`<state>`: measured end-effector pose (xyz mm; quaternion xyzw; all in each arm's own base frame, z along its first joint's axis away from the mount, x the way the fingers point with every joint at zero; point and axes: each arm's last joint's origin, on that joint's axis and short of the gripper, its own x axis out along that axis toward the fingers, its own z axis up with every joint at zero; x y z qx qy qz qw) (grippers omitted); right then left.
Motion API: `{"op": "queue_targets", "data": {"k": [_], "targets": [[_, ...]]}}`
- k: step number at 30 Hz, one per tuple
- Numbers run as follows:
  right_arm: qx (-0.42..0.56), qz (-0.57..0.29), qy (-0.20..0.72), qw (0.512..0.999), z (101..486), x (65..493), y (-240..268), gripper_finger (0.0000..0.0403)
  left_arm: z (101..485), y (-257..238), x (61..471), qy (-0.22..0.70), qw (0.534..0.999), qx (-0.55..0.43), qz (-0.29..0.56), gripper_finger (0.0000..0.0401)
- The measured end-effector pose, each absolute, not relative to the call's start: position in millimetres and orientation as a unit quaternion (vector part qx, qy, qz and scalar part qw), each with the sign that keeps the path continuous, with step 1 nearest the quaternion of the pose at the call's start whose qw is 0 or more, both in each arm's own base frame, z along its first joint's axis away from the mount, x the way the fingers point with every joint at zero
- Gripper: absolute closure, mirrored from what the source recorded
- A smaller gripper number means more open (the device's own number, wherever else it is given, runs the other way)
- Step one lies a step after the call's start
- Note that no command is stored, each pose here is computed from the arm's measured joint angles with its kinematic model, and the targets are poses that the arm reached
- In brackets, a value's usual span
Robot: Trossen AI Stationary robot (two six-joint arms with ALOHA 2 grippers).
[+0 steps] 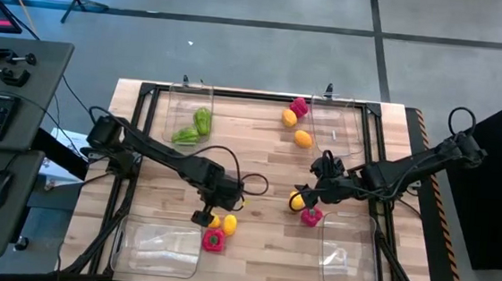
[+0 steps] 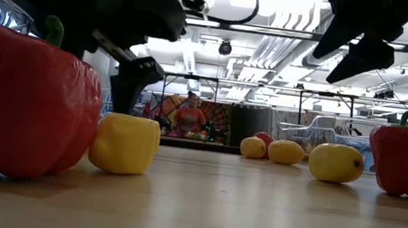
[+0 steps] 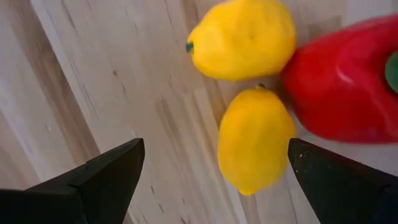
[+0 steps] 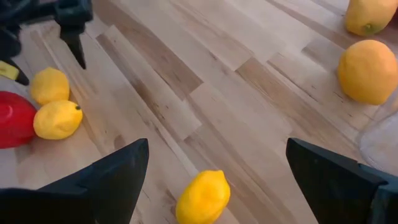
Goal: Sort produce into baskets
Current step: Put the lemon into the bottom left transparent bin
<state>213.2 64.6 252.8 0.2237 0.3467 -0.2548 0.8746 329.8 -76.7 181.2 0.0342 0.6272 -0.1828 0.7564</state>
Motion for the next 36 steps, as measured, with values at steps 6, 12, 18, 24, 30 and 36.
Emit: {"op": "queue_targets", "data": {"k": [6, 12, 18, 24, 30, 36], "targets": [[0.228, -0.255, 0.344, 0.875, 253, 214, 65, 0.0033, 175, -77, 332, 0.633, 0.752, 0.032, -0.181, 0.0016], [0.234, -0.257, 0.342, 0.873, 253, 214, 65, 0.0033, 168, -78, 333, 0.642, 0.743, 0.028, -0.187, 0.0016], [0.234, -0.257, 0.343, 0.873, 253, 214, 65, 0.0033, 166, -77, 335, 0.64, 0.744, 0.032, -0.188, 0.0016], [0.233, -0.258, 0.342, 0.873, 253, 214, 65, 0.0033, 170, -68, 338, 0.633, 0.75, 0.092, -0.166, 0.0016], [0.229, -0.263, 0.338, 0.874, 253, 214, 64, 0.0033, 191, -50, 352, 0.635, 0.755, 0.112, -0.12, 0.0016], [0.226, -0.268, 0.334, 0.875, 253, 214, 64, 0.0033, 212, -41, 359, 0.63, 0.762, 0.102, -0.111, 0.0016]]}}
